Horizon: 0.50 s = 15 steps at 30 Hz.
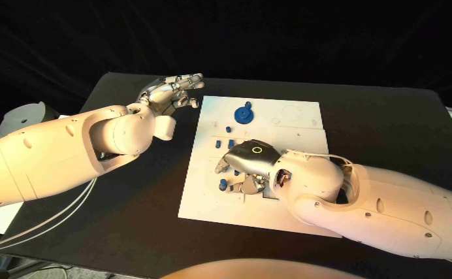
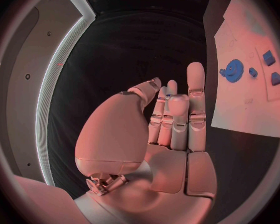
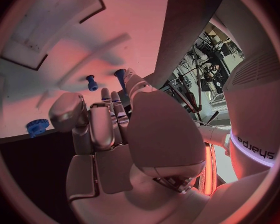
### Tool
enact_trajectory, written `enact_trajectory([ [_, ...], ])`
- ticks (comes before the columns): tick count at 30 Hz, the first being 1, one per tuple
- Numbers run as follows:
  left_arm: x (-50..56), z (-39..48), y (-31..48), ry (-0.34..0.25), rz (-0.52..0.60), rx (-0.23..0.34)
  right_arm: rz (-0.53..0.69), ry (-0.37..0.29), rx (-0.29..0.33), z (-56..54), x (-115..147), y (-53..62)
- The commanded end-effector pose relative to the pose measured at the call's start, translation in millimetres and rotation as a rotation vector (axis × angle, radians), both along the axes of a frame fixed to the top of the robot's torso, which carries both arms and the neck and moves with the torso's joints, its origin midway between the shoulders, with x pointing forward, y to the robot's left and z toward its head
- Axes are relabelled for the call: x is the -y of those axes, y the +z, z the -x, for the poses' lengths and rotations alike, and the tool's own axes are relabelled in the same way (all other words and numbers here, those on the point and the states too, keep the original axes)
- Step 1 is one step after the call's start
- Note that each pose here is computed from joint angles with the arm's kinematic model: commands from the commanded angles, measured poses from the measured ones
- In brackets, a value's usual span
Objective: Assemble the parts on the task board
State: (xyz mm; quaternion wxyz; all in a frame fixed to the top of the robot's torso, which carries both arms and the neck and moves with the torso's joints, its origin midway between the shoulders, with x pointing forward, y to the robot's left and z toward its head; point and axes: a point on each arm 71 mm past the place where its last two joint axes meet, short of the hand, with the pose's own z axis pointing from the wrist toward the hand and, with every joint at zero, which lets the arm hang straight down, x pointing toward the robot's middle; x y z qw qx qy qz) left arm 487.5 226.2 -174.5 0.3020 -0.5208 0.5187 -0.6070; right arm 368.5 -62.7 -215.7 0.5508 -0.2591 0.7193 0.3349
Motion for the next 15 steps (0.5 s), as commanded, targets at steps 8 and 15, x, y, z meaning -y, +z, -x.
enact_trajectory([
  [8, 2.4, 0.4, 1.0, -0.023, 0.01, 0.008, -0.148, -0.047, 0.004, 3.9, 24, 18.6],
  [15, 1.7, 0.6, 0.5, -0.022, 0.008, 0.006, -0.208, -0.248, -0.159, -7.4, 86, 39.1],
])
